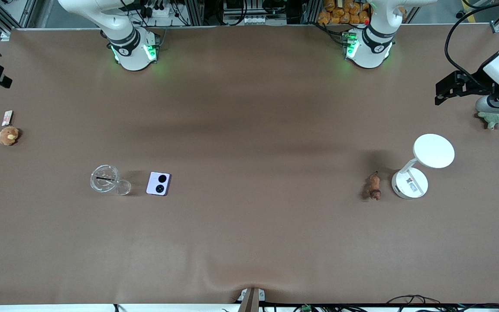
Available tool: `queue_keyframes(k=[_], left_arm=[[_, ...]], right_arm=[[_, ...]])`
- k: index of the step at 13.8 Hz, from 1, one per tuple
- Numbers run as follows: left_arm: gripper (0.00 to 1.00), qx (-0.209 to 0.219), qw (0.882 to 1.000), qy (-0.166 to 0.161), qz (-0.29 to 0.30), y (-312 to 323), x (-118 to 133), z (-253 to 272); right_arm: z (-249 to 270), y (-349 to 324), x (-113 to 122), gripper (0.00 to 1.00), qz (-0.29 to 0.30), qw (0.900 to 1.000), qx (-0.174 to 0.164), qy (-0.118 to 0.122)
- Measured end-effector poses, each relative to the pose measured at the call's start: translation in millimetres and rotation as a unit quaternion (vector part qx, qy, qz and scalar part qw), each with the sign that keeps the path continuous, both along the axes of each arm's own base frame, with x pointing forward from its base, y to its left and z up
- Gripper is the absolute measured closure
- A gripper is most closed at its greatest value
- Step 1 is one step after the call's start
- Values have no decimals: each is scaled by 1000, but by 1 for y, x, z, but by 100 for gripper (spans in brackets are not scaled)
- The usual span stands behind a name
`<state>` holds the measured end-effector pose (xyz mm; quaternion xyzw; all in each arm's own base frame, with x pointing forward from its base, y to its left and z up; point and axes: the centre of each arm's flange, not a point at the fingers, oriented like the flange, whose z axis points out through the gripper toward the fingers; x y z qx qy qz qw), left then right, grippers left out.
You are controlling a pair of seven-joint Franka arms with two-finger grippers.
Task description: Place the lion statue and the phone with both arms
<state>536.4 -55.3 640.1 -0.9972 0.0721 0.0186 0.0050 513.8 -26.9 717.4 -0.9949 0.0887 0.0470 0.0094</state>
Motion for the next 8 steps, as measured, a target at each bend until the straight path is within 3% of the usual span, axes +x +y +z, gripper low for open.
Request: queue_keyframes(k=[8], left_arm=[[0,0,1000,0,1,1,0,0]], right_arm=[[-6,-1,-3,0,1,1000,3,2]])
